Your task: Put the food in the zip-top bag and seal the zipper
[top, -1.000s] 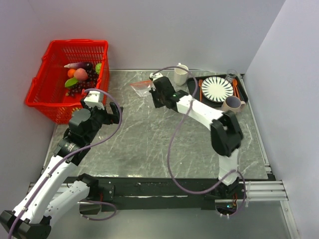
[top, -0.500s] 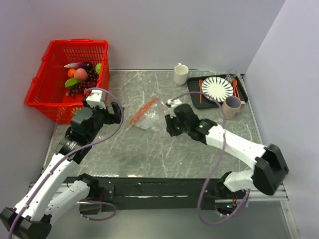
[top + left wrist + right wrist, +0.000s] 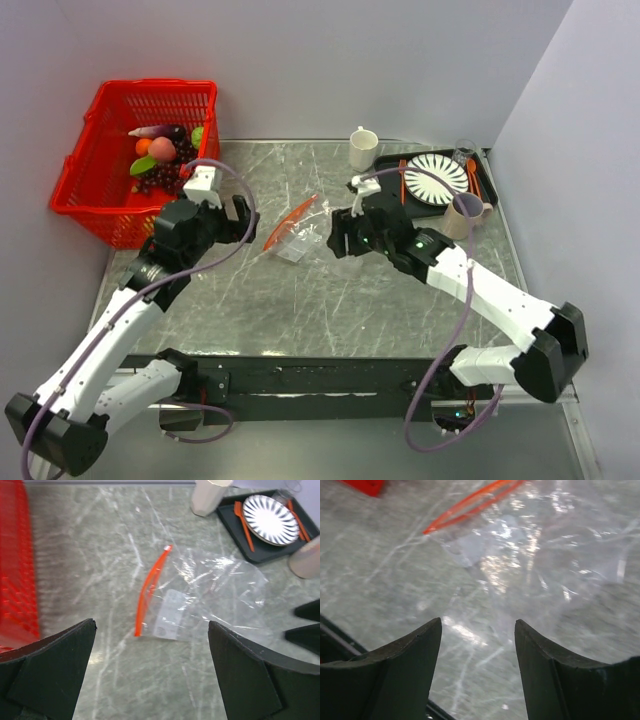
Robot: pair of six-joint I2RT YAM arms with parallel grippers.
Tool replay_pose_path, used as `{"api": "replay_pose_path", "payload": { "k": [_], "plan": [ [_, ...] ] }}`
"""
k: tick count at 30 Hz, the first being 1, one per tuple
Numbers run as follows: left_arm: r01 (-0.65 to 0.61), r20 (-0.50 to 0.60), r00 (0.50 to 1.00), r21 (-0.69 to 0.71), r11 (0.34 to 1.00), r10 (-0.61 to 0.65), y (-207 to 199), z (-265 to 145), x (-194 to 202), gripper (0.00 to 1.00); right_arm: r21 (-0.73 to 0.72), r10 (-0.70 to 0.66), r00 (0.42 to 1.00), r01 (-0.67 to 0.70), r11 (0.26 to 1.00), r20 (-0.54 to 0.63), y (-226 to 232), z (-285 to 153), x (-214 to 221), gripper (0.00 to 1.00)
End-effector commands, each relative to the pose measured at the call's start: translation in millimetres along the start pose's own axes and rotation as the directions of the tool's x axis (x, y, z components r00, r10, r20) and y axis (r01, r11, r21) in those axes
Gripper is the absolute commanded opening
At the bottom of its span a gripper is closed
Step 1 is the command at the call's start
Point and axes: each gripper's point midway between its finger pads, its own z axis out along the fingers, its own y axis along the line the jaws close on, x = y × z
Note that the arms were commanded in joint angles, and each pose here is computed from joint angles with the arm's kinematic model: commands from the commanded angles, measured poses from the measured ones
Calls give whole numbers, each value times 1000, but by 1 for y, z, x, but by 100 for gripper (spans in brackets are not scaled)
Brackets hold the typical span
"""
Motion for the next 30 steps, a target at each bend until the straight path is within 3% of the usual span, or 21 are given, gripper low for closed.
{"api": "replay_pose_path", "payload": {
  "k": [1,5,11,20,30],
  "plan": [
    [87,-64,994,63,994,-83,-20,11,-5,99,-209,102,994,-107,972,-36,44,16,-7,66],
    [146,-117,984,96,985,-134,-32,25,1,99,-216,190,977,-206,954,-95,41,36,15,67],
    [231,-187,959,73,970,-214,-36,55,21,99,-93,328,927,-348,933,-184,-14,65,70,66],
    [281,-277,921,-12,960,-274,-35,101,70,99,37,343,920,-342,939,-187,-55,73,106,67],
    [253,-357,897,-65,965,-259,-36,144,101,98,43,327,925,-325,945,-191,-59,74,113,67]
  ]
}}
